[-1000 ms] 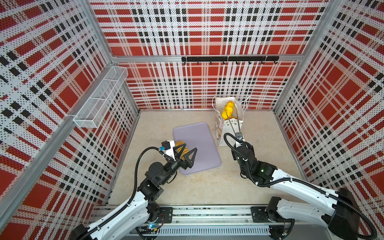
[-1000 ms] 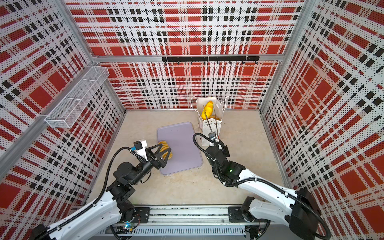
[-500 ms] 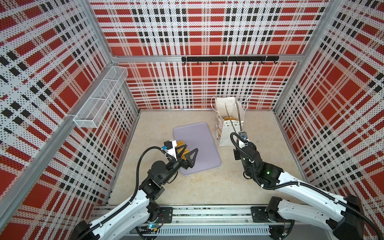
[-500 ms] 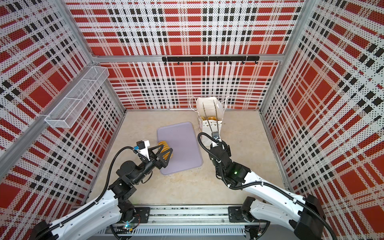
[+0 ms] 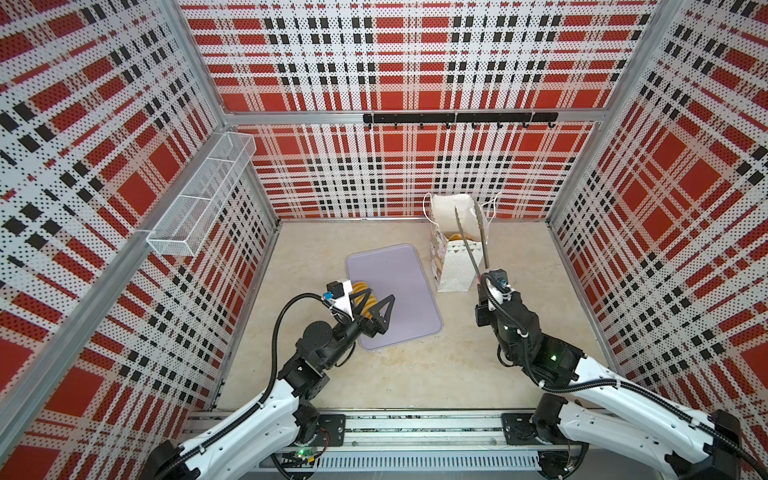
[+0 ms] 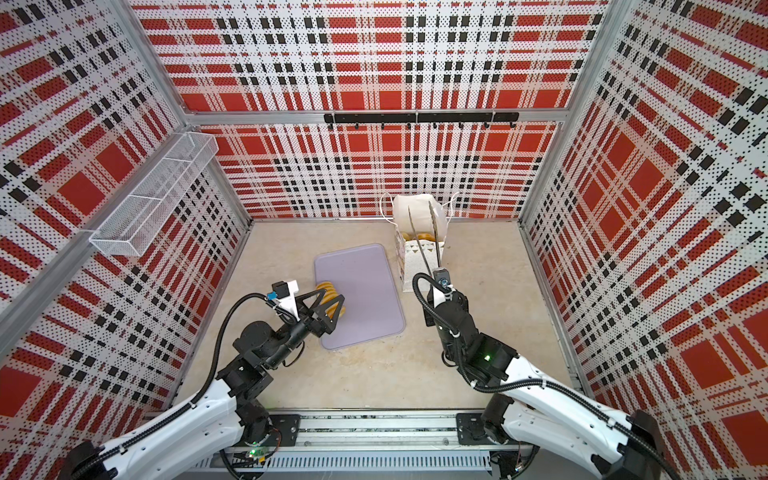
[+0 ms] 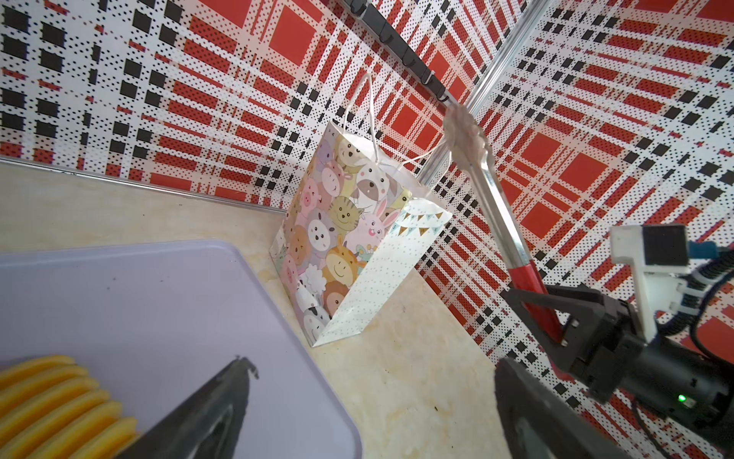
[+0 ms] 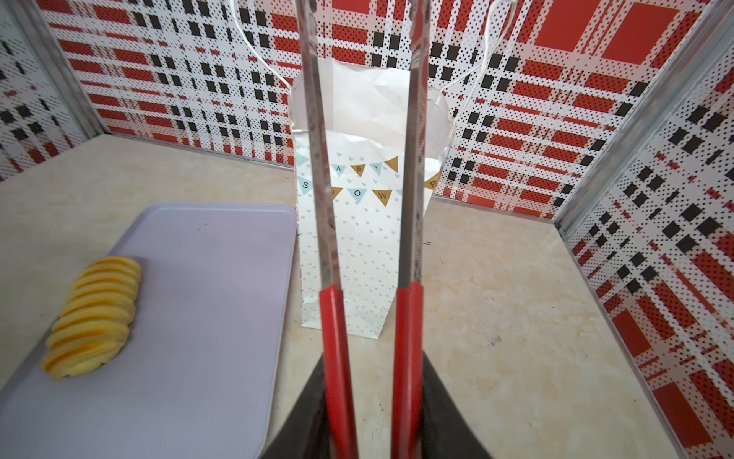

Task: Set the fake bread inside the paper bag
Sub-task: 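Move the empty tongs back over the tray toward the ribbed roll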

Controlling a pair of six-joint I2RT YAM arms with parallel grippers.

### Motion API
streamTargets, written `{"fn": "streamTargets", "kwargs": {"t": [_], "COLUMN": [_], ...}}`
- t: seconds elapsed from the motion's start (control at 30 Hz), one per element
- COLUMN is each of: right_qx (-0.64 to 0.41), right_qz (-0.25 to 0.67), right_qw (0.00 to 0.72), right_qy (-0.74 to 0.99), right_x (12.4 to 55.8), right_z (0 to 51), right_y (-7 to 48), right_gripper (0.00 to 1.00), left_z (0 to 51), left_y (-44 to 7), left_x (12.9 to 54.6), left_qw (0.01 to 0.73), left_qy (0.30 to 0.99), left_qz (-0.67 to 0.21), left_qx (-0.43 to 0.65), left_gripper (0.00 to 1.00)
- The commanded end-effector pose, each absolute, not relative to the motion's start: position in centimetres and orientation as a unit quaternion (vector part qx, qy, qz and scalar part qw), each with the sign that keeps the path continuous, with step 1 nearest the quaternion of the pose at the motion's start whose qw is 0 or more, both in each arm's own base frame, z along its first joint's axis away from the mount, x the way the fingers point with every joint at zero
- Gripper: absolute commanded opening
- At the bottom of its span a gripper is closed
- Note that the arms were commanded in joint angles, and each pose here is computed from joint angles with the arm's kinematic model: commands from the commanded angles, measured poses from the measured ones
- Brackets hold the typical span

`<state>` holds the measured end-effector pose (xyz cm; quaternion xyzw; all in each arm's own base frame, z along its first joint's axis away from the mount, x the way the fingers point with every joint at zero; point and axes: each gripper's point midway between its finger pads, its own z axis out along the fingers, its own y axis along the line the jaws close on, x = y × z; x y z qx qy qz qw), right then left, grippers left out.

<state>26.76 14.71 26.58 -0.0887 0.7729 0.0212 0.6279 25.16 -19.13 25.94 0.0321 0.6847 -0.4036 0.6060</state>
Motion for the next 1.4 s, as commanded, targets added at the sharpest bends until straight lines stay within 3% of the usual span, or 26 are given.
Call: {"fn": "streamTargets", "kwargs": {"t": [0.0, 0.2, 0.37, 0.5, 0.63, 0.83, 1.0, 1.13, 1.37], "right_qx": [-0.087, -0.137, -0.22, -0.274, -0.302, -0.305, -0.311, -0.326, -0.348], "right_qz": [0.087, 0.176, 0.236, 0.264, 0.266, 0.266, 0.248, 0.231, 0.222], "right_qw": [0.652, 0.661, 0.643, 0.608, 0.555, 0.456, 0.385, 0.355, 0.336], "right_qy": [0.748, 0.716, 0.695, 0.697, 0.728, 0.793, 0.833, 0.845, 0.847], "right_x": [25.8, 23.3, 21.4, 20.7, 21.1, 21.5, 21.2, 21.1, 21.4], "right_z": [28.8, 30.0, 29.9, 28.7, 26.2, 22.1, 18.3, 16.3, 15.3], "right_y": [15.2, 16.9, 19.8, 22.4, 24.3, 26.2, 26.6, 26.8, 28.6], "right_gripper": [0.3, 0.27, 0.27, 0.27, 0.27, 0.29, 0.3, 0.32, 0.32], "left_z": [26.4, 25.5, 23.7, 22.4, 20.1, 18.7, 17.2, 17.8, 19.3], "left_y": [-18.7, -17.3, -13.5, -11.6, -9.4, -6.7, -6.6, -7.0, -5.5], "left_x": [25.5, 26.5, 28.3, 29.4, 30.3, 30.3, 30.0, 29.4, 29.3], "left_qw": [0.615, 0.614, 0.605, 0.582, 0.549, 0.54, 0.487, 0.464, 0.438], "left_qy": [0.686, 0.706, 0.744, 0.747, 0.749, 0.754, 0.78, 0.78, 0.812], "left_qz": [-0.387, -0.353, -0.266, -0.289, -0.329, -0.3, -0.314, -0.353, -0.329], "left_qx": [0.024, -0.017, -0.101, -0.138, -0.174, -0.225, -0.234, -0.228, -0.201], "left_gripper": [0.98, 0.98, 0.98, 1.0, 0.96, 1.0, 0.98, 0.98, 0.98]}}
